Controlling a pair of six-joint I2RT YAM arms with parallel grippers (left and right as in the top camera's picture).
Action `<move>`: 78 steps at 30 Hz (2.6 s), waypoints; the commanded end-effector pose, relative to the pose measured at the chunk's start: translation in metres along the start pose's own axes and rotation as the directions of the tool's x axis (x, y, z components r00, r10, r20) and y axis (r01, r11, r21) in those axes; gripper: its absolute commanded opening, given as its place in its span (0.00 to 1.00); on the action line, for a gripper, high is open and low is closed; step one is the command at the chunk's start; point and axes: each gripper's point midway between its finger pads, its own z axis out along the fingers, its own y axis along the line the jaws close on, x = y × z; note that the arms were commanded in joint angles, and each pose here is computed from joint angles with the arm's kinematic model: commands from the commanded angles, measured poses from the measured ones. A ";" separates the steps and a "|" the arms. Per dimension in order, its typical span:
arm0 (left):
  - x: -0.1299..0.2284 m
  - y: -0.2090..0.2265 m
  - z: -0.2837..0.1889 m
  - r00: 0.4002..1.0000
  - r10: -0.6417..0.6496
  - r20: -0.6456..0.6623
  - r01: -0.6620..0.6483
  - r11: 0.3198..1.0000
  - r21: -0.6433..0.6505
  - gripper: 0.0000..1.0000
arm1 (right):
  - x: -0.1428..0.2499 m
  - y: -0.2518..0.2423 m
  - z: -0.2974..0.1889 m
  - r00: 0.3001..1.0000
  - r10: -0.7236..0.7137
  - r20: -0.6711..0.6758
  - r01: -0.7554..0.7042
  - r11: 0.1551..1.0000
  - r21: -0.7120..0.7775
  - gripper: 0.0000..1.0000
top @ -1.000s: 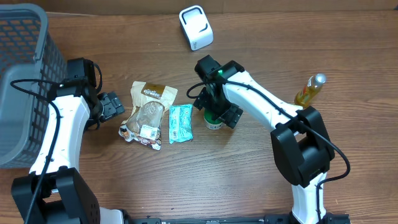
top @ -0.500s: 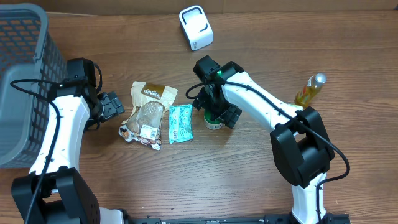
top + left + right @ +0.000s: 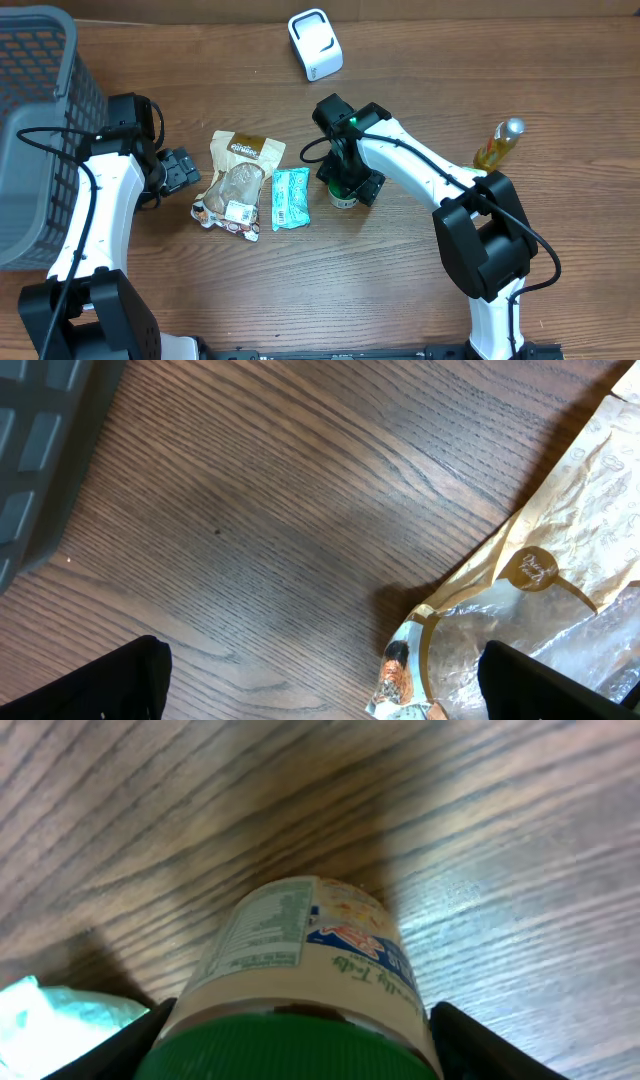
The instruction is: Scan the item barcode
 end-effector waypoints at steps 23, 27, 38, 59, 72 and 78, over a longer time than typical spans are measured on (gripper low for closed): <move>-0.002 0.002 -0.005 1.000 -0.019 0.018 0.019 1.000 0.001 1.00 | -0.026 -0.004 -0.008 0.847 -0.524 0.087 0.521 0.852 0.051 0.56; -0.002 0.002 -0.005 1.000 -0.019 0.018 0.019 1.000 0.001 1.00 | -0.031 -0.010 -0.008 0.846 -0.524 0.099 0.517 0.851 0.094 0.58; -0.002 0.002 -0.005 1.000 -0.019 0.018 0.019 1.000 0.001 1.00 | -0.028 -0.014 -0.008 0.848 -0.524 0.080 0.517 0.850 0.098 0.68; -0.002 0.002 -0.005 1.000 -0.019 0.018 0.019 1.000 0.001 1.00 | -0.021 -0.012 0.003 0.856 -0.514 0.063 0.511 0.858 0.056 0.72; -0.002 0.002 -0.005 1.000 -0.019 0.018 0.019 1.000 0.001 1.00 | -0.025 -0.005 0.001 0.903 -0.420 0.093 0.419 0.908 0.032 1.00; -0.002 0.002 -0.005 1.000 -0.019 0.018 0.019 1.000 0.001 1.00 | -0.027 -0.002 -0.001 0.902 -0.419 0.104 0.419 0.908 0.024 0.95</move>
